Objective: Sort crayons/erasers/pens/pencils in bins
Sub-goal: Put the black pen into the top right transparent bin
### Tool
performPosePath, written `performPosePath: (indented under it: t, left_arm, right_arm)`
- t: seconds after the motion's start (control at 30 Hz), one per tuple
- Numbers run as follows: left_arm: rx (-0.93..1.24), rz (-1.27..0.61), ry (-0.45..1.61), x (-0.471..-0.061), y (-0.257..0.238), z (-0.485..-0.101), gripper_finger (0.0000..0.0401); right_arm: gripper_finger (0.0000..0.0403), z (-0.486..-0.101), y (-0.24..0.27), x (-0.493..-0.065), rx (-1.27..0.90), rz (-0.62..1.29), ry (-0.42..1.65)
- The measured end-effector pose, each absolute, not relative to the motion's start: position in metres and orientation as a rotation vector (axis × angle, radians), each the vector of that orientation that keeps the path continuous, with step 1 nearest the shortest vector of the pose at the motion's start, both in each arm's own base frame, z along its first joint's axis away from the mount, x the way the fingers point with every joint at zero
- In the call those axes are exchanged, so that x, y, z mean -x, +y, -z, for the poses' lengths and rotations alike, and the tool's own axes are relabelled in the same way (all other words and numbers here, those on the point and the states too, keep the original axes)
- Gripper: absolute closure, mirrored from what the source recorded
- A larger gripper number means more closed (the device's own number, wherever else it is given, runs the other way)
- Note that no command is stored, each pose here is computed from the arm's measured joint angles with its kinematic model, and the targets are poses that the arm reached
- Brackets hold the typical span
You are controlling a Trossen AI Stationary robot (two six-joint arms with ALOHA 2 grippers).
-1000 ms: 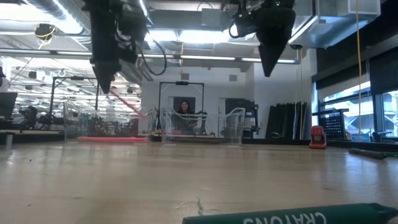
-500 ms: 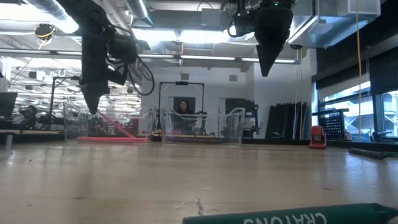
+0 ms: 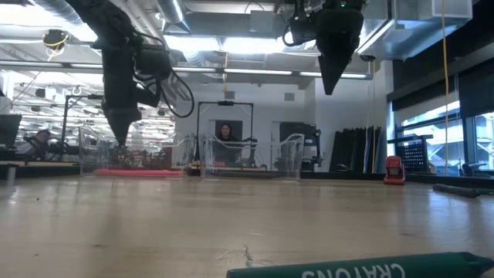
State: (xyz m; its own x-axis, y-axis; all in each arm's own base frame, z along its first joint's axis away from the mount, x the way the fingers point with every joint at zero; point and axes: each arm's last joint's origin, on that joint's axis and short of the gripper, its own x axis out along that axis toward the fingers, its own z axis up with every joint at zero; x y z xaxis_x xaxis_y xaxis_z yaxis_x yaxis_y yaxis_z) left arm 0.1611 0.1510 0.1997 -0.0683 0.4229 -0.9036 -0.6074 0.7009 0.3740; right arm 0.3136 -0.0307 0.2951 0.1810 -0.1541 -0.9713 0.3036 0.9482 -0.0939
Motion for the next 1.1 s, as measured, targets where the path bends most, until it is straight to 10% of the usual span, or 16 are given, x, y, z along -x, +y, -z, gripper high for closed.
performPosePath:
  t: [0.63,1.1]
  left_arm:
    - [0.259,-0.960,1.094,-0.168,0.129,-0.278,0.0296]
    - [0.283,-0.539,0.760,-0.200,0.009,-0.317,0.0298]
  right_arm:
    - [0.0247,-0.307,-0.033,-0.302,-0.140,0.335,1.336]
    - [0.0247,-0.354,-0.017,-0.245,-0.201,0.345,1.255]
